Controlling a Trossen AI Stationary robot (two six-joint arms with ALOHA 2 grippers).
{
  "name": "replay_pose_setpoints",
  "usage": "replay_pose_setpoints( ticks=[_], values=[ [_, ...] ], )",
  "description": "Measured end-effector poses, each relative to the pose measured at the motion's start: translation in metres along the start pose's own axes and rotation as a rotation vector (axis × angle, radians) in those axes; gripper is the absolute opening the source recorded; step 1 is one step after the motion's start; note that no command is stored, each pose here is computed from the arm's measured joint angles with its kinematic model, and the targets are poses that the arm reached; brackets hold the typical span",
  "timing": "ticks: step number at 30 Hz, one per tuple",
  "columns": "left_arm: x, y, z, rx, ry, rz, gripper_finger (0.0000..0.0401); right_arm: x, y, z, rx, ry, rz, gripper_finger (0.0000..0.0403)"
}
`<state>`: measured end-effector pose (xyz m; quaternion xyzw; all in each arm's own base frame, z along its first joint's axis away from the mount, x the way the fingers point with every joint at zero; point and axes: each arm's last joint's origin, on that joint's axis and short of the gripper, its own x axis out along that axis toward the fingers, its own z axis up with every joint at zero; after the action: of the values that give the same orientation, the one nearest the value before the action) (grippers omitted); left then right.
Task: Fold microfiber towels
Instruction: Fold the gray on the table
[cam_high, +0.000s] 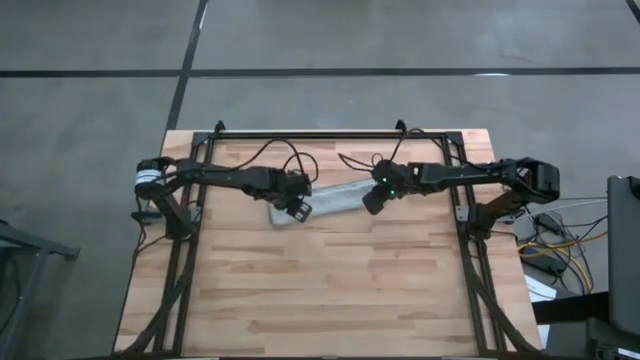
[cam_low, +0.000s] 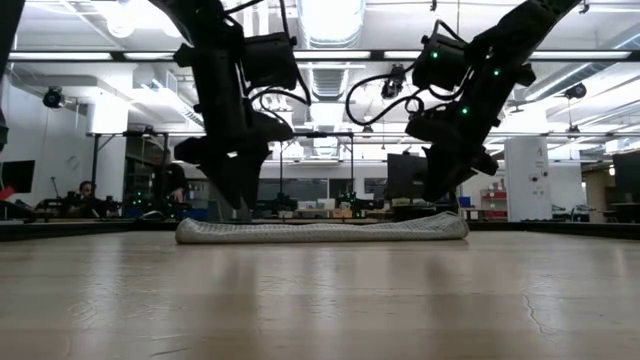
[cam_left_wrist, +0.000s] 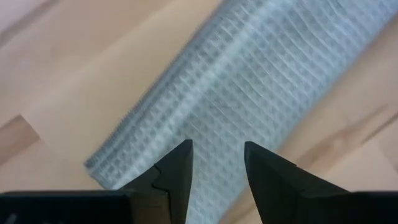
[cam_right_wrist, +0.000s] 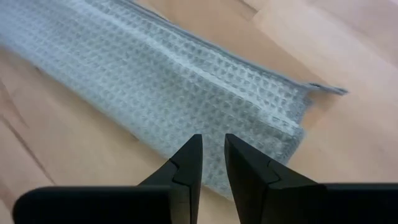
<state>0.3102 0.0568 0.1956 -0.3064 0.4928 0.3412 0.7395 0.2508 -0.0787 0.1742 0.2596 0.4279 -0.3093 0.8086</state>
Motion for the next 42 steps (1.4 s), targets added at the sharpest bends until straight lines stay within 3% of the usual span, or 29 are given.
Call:
replay_pose_setpoints(
  ticks=[12,20,26,36,42],
  values=[
    [0.002,0.014,0.013,-0.072,-0.01,0.021,0.0149,0.006,-0.008,0.006,-0.002,-0.019,0.035,0.0068],
    [0.003,0.017,0.016,-0.089,-0.011,0.026,0.0149,0.05,-0.011,-0.004,-0.021,0.098,-0.014,0.0068],
    [0.003,0.017,0.016,-0.089,-0.01,0.026,0.0149,0.064,-0.01,-0.007,-0.02,0.125,-0.005,0.0068],
    [0.003,0.019,0.015,-0.079,0.002,0.037,0.0149,0.034,-0.009,-0.003,0.008,0.111,0.063,0.0068],
    [0.003,0.021,0.012,-0.073,0.029,0.062,0.0149,0.024,-0.01,-0.014,0.0,0.193,0.018,0.0068]
  ],
)
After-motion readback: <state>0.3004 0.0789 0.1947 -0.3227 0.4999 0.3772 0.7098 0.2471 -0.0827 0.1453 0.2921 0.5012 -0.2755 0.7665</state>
